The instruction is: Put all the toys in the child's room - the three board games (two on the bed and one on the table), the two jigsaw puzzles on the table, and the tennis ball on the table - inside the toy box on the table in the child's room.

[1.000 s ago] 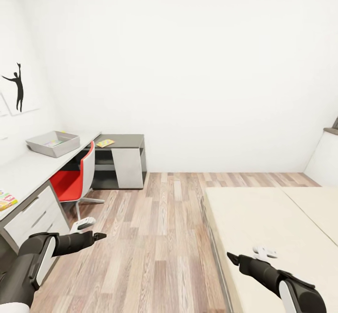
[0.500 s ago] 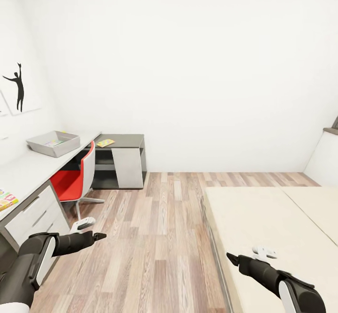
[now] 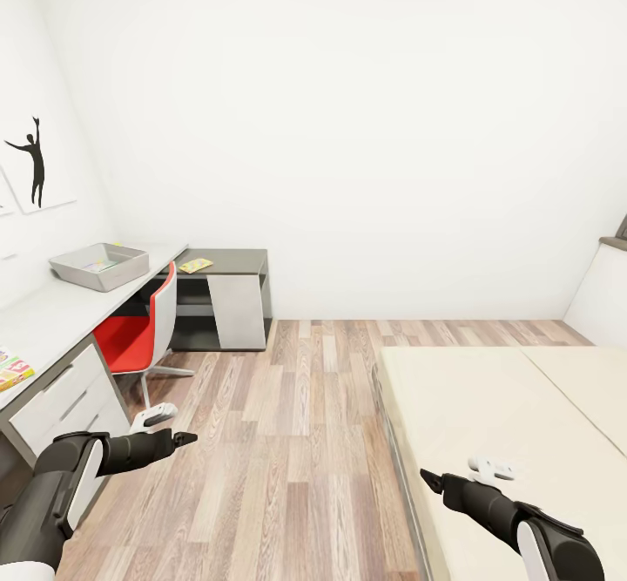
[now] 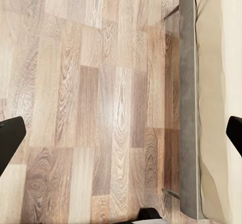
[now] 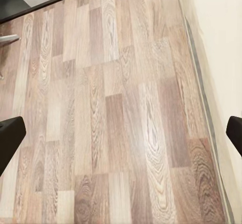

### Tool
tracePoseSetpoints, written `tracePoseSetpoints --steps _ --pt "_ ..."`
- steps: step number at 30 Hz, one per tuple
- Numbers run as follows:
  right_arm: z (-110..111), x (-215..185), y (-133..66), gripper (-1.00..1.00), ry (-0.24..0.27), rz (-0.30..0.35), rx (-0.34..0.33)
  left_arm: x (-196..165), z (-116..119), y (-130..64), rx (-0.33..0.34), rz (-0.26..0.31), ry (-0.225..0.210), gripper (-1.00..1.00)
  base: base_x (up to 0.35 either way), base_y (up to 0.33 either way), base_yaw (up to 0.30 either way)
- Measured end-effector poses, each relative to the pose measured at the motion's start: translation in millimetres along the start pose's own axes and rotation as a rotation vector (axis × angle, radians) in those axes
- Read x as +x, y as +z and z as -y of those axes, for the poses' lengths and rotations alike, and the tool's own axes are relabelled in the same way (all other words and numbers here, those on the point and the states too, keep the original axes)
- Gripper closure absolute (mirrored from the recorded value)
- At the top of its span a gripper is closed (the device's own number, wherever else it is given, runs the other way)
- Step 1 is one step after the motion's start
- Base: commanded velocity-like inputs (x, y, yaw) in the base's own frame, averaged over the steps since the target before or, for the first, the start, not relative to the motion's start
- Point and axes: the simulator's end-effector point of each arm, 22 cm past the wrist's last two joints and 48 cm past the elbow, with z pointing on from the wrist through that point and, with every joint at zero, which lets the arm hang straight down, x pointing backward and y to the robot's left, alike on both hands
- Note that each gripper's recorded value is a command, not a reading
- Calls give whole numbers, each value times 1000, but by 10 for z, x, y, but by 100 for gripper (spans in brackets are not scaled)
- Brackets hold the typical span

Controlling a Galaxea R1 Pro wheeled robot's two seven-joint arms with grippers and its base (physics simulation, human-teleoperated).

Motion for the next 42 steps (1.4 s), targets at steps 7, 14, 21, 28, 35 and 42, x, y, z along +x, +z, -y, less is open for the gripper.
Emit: tracePoseSetpoints --steps 7,14,21,28,35,42 --pt "0 0 0 -100 0 0 0 1 1 2 -1 0 2 -100 0 -122 0" --pt "-12 3 3 -100 -2 -1 -2 2 1 4 -1 0 2 -100 0 -198 0" --pt "-89 25 25 -100 -18 -8 -15 4 5 6 -1 -1 2 -100 0 -200 0" --pt "-121 45 38 -100 -16 -12 -19 6 40 22 5 0 4 -100 0 -152 0" --pt "-129 46 39 -100 -16 -12 -21 20 74 41 11 -2 4 -100 0 -186 0" --pt "-131 47 39 -100 -16 -12 -22 22 79 43 12 -2 4 -100 0 -209 0"
